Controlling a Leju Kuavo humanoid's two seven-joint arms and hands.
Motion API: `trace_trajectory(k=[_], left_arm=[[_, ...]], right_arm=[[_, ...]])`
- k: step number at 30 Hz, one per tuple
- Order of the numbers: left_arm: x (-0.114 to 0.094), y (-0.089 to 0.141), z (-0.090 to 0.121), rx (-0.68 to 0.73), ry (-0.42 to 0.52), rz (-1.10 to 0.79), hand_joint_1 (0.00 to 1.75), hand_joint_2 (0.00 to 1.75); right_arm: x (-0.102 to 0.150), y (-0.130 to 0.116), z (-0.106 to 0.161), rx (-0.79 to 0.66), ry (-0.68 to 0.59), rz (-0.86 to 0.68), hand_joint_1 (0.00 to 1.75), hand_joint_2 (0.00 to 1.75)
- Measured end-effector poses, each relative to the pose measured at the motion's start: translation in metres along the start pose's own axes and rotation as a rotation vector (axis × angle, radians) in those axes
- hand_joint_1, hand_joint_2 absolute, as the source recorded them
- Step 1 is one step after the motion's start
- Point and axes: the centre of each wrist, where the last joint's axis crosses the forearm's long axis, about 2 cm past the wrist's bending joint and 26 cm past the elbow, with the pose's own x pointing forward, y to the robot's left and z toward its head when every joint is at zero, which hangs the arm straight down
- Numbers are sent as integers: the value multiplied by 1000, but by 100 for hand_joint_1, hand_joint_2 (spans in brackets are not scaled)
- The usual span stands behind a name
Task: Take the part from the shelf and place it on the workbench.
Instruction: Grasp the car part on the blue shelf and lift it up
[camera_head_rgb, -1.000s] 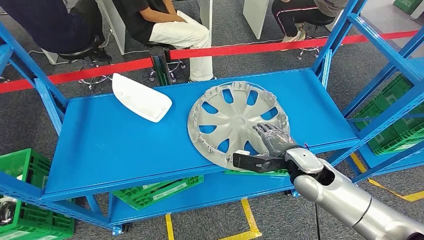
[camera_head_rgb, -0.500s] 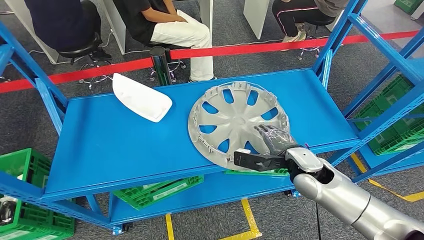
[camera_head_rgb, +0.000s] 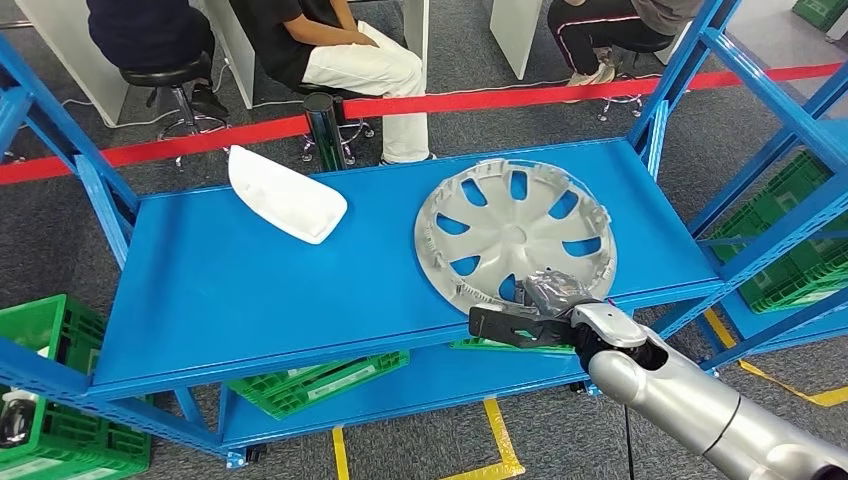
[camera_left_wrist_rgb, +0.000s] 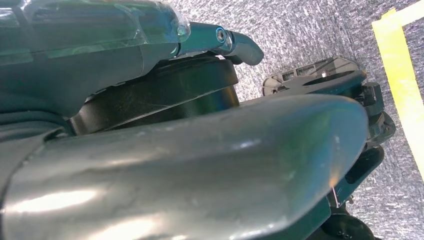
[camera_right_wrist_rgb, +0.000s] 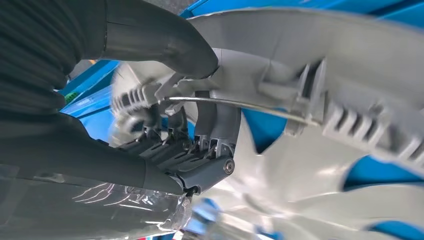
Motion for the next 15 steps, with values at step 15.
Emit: trace_trajectory(k=[15], left_arm=[[0, 0, 0, 0, -4, 4, 0, 0]], right_arm=[[-5, 4, 1, 13, 8, -31, 175, 175]])
